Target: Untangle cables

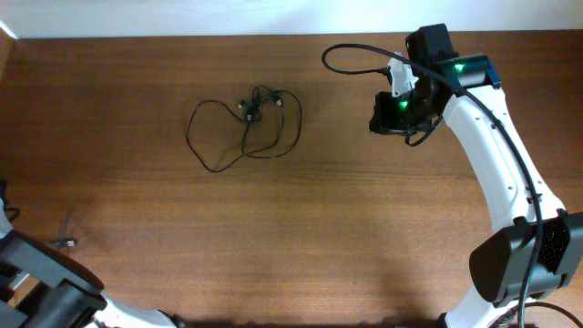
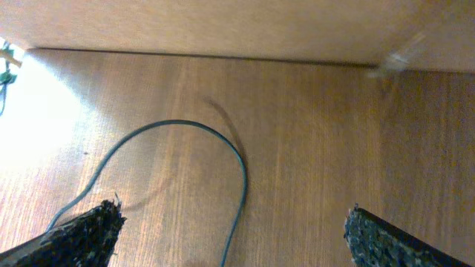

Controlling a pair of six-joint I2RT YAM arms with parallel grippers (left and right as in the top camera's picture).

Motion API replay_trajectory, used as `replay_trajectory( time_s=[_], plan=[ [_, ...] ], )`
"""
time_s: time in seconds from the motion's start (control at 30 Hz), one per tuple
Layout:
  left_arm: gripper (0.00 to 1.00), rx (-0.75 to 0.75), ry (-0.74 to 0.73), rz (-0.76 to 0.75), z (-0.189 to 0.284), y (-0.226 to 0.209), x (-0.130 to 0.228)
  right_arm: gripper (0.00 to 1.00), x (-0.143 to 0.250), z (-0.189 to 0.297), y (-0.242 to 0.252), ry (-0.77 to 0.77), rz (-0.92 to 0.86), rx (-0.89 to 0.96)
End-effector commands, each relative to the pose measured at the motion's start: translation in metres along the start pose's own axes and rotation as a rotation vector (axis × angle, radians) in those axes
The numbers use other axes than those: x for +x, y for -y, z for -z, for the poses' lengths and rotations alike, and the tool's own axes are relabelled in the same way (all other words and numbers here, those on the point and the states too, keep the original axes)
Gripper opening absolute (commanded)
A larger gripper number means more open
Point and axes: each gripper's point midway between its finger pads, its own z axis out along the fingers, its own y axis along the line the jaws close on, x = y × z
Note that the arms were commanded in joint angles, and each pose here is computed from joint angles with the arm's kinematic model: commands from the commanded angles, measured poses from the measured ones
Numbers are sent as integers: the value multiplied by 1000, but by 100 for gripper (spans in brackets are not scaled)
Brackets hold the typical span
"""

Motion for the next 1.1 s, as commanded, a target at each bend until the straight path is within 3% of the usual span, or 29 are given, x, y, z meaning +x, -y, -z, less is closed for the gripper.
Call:
replay_trajectory(
  time_s=[0.0, 0.03, 0.1, 0.17, 0.2, 0.3, 0.33, 0.43, 0.5, 0.6, 0.77, 0.97, 1.0, 1.03, 1.07],
  plan=[
    [100, 271, 7, -144, 47, 48, -19, 22, 0, -2, 3, 0, 9, 10],
    [100, 413, 17, -201, 78, 69, -22, 22, 0, -2, 3, -1, 9, 10],
    [76, 745, 60, -339, 160, 113, -15, 22, -1, -2, 3, 0, 9, 10],
    [78, 897, 105, -460, 229, 139, 12, 22, -1, -2, 3, 0, 10, 10],
    [80, 974, 105, -539, 263, 157, 42, 22, -1, -2, 3, 0, 9, 10],
    [87, 1182, 31, -784, 348, 199, 156, 34, 0, -2, 3, 0, 9, 14],
    [88, 1245, -7, -883, 375, 204, 203, 45, -1, -2, 3, 1, 10, 13],
    [92, 1303, -86, -1044, 406, 199, 278, 66, -3, -1, 3, 10, 12, 12],
    [100, 1307, -116, -1094, 409, 199, 302, 73, -3, -1, 3, 10, 12, 12],
    [99, 1279, -174, -1157, 399, 199, 332, 99, -3, -1, 3, 11, 12, 11],
    [100, 1413, -315, -1196, 423, 186, 354, 99, -3, -1, 3, 11, 13, 11],
    [99, 1740, -148, -1157, 519, 198, 381, 99, -3, -1, 3, 11, 13, 11],
    [99, 1735, -66, -1136, 528, 202, 381, 99, -3, -1, 3, 11, 13, 11],
    [99, 1586, 57, -1089, 509, 215, 367, 99, -3, -1, 3, 11, 13, 11],
    [100, 1485, 80, -1080, 490, 217, 363, 99, -3, -1, 3, 11, 12, 11]
  ],
)
